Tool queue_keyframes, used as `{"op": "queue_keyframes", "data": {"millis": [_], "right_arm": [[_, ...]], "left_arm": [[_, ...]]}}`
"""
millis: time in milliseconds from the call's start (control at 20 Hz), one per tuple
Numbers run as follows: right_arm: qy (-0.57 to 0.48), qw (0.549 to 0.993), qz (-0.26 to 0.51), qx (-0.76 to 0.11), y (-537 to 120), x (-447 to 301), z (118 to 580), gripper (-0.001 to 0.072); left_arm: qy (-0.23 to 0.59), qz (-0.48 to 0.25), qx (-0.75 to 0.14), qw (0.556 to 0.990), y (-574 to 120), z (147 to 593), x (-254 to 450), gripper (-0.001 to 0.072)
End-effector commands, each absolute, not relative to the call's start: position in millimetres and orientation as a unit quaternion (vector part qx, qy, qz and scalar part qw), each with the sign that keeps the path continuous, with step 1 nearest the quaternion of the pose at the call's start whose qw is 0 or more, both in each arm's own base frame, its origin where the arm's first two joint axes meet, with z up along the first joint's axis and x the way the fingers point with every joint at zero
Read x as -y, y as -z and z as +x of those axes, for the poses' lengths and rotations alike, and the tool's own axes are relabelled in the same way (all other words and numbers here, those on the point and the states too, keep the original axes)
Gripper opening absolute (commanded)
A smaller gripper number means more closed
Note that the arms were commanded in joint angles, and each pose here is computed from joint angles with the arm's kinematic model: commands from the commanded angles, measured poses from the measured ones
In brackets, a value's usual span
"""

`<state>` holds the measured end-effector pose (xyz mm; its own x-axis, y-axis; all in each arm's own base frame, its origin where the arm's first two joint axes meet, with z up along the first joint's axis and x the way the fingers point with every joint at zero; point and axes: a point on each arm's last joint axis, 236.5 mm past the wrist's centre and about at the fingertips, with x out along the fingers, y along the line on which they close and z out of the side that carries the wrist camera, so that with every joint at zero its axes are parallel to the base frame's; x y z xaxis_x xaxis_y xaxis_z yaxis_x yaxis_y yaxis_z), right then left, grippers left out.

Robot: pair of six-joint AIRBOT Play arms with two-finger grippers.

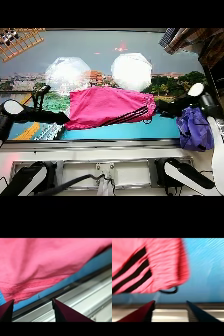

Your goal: Fold the clothes and pants, and hang the long-sleeved shirts on hangers.

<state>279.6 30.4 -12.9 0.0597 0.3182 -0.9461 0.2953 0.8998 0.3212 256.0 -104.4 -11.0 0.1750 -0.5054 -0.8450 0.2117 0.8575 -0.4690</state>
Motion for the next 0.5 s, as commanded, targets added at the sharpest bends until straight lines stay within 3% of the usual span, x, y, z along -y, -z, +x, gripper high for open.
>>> {"op": "queue_keyframes", "data": {"millis": [0, 100, 200, 300, 450], "right_arm": [[0.044, 0.733, 0.286, -0.615, -2.7, 8.2, 301.1, 0.0526], [0.012, 0.726, 0.360, -0.586, -6.2, 4.5, 321.3, 0.0617], [-0.060, 0.716, 0.414, -0.558, -8.6, -13.2, 345.7, 0.0704], [-0.097, 0.696, 0.433, -0.564, 6.3, -24.8, 354.2, 0.0705], [-0.099, 0.681, 0.424, -0.589, 39.0, -21.3, 353.0, 0.0705]], "left_arm": [[0.189, -0.190, -0.564, 0.781, -10.4, 278.2, 96.6, 0.0506], [0.203, -0.256, -0.487, 0.810, -52.0, 309.2, 112.4, 0.0506], [0.246, -0.336, -0.409, 0.812, -97.8, 332.2, 140.2, 0.0504], [0.281, -0.362, -0.371, 0.808, -121.4, 338.6, 161.6, 0.0481], [0.309, -0.346, -0.382, 0.799, -121.3, 327.1, 186.0, 0.0480]]}}
